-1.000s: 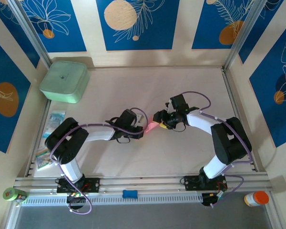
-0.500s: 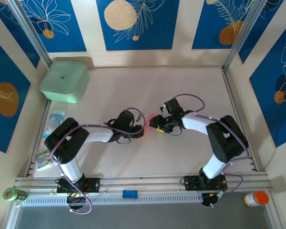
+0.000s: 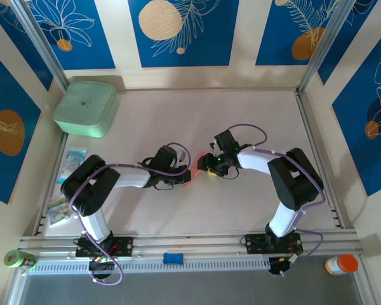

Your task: Fold a paper plane with a square sheet of paper (pick it up from the middle)

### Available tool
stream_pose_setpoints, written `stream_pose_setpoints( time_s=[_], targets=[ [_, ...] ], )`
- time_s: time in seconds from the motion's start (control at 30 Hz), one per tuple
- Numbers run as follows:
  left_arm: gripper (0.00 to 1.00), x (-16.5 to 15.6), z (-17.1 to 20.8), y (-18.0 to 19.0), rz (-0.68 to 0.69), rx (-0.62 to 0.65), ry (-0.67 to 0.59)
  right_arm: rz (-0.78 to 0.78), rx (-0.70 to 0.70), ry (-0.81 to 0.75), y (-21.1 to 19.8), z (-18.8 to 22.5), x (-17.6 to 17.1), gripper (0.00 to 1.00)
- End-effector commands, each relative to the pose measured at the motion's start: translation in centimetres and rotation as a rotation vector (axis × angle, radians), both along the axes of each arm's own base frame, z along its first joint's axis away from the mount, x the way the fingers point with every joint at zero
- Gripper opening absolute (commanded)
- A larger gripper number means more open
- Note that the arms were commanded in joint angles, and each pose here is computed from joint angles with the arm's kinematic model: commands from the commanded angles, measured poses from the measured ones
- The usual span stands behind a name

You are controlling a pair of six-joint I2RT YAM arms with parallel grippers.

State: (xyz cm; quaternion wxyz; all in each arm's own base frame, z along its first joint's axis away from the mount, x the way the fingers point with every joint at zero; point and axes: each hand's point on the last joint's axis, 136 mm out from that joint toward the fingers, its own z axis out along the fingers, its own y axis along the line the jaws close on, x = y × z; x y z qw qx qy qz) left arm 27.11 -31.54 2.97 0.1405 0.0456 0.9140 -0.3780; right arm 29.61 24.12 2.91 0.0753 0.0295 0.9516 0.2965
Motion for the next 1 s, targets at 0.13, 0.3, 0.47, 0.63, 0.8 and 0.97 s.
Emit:
stream_pose_setpoints(
  time_s=[0.13, 0.3, 0.47, 0.63, 0.8, 0.97],
  targets=[
    [0.00, 0.4, -0.1, -0.2, 0.041, -0.050, 0.101, 0.032, -0.056, 0.034, 0.2, -1.5, -0.1, 0.55],
    [0.00, 0.6, -0.3, -0.1, 0.055, -0.058, 0.126, 0.039, -0.075, 0.048, 0.2, -2.0, -0.3, 0.55],
    [0.05, 0.5, -0.2, -0.1, 0.043, -0.051, 0.131, 0.027, -0.123, 0.072, -0.4, -2.8, -0.3, 0.54],
    [0.14, 0.4, -0.2, -0.1, 0.023, -0.033, 0.127, -0.001, -0.157, 0.096, -0.9, -3.5, -0.3, 0.51],
    [0.16, 0.4, -0.3, -0.1, 0.008, -0.021, 0.124, -0.023, -0.182, 0.118, -1.2, -4.0, -0.3, 0.49],
    [0.16, 0.2, -0.7, 0.2, 0.002, 0.000, 0.130, -0.040, -0.209, 0.141, -1.7, -4.6, -0.4, 0.45]
  ],
)
